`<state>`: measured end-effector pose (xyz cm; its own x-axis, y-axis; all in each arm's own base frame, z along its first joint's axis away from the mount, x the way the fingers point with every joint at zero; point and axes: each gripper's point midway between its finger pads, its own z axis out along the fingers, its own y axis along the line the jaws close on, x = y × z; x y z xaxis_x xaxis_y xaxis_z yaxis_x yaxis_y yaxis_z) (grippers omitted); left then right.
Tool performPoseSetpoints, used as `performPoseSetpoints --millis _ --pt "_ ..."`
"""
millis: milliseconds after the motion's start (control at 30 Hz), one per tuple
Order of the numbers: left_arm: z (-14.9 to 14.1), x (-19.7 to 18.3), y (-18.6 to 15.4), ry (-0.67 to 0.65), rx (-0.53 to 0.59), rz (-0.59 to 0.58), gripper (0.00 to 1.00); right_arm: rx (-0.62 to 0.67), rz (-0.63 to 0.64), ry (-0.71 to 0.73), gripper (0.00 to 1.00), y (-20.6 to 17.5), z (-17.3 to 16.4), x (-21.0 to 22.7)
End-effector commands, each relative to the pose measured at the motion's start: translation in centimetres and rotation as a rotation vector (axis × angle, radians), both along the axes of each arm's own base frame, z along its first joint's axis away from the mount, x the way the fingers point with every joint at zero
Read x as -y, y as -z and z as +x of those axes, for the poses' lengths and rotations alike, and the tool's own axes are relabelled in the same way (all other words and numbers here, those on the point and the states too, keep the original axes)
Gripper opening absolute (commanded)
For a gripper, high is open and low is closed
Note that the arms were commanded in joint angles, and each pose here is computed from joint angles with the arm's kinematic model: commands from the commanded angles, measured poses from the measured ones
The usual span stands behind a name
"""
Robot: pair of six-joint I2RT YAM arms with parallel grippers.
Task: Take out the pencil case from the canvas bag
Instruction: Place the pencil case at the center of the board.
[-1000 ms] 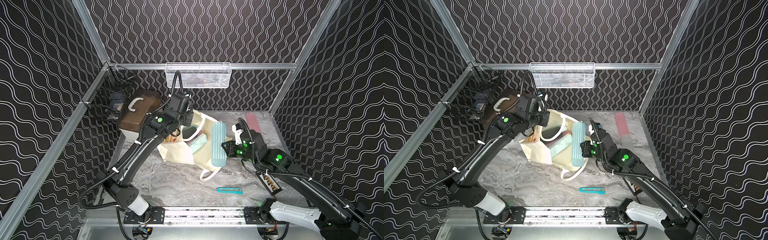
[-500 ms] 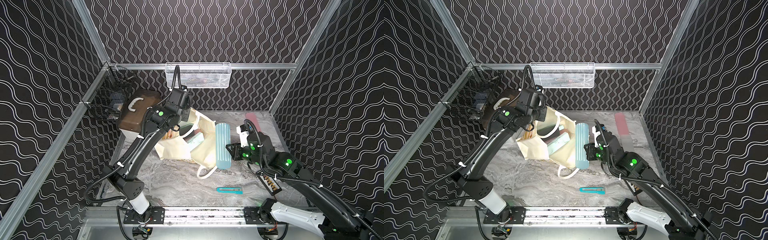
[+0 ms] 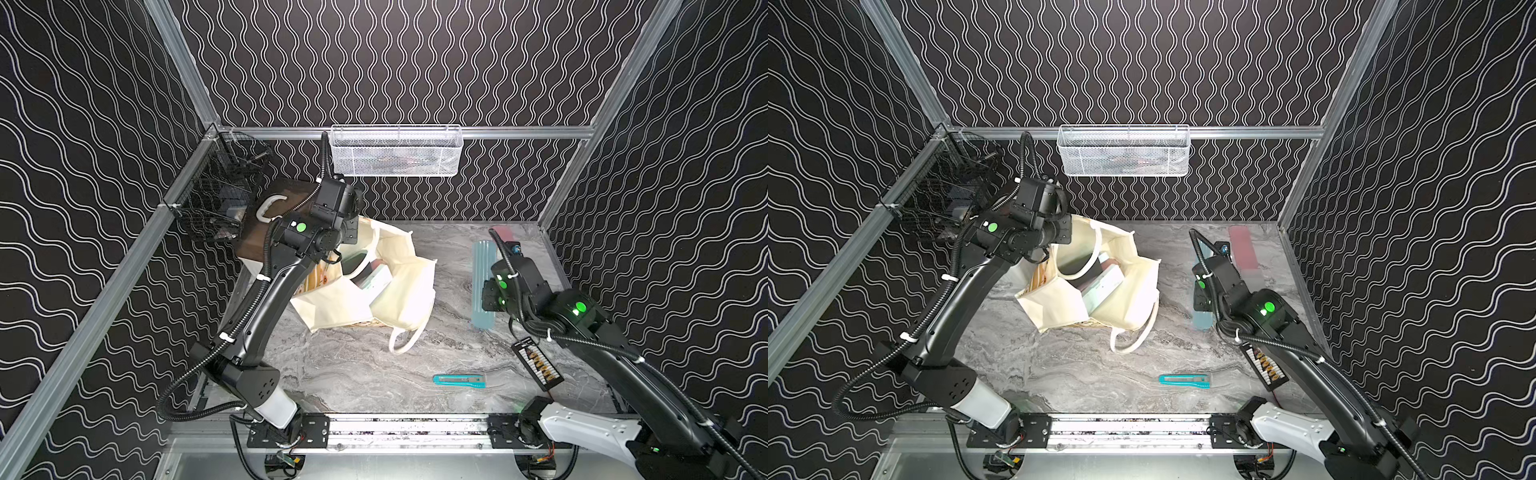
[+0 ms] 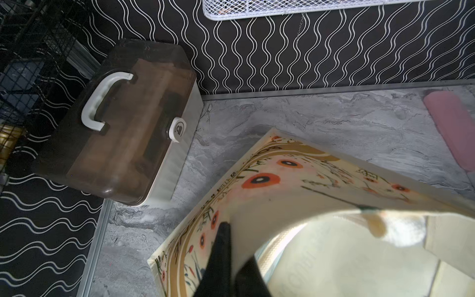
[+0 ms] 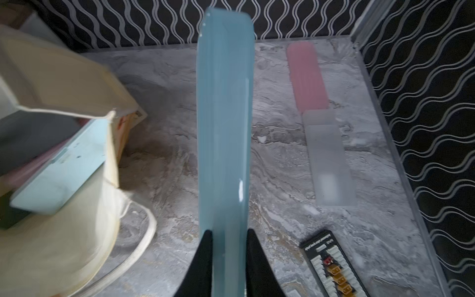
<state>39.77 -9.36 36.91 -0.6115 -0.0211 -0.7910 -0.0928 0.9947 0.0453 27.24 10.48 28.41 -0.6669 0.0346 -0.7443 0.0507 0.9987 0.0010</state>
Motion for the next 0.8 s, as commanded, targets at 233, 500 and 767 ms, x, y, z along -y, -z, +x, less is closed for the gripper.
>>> performPoseSetpoints --millis 233,500,767 --pt "-1.3 0.7 -1.5 0.003 0.067 -0.168 0.0 -0.247 -0.158 0.078 0.06 6.3 6.7 3.1" --pt "-2.5 0.5 -0.8 0.002 0.062 -0.196 0.0 -0.409 -0.178 0.094 0.07 11.4 12.0 4.4" --pt "-3.1 0.1 0.3 0.007 0.041 -0.168 0.0 -0.556 -0.317 0.156 0.07 14.3 15.8 6.8"
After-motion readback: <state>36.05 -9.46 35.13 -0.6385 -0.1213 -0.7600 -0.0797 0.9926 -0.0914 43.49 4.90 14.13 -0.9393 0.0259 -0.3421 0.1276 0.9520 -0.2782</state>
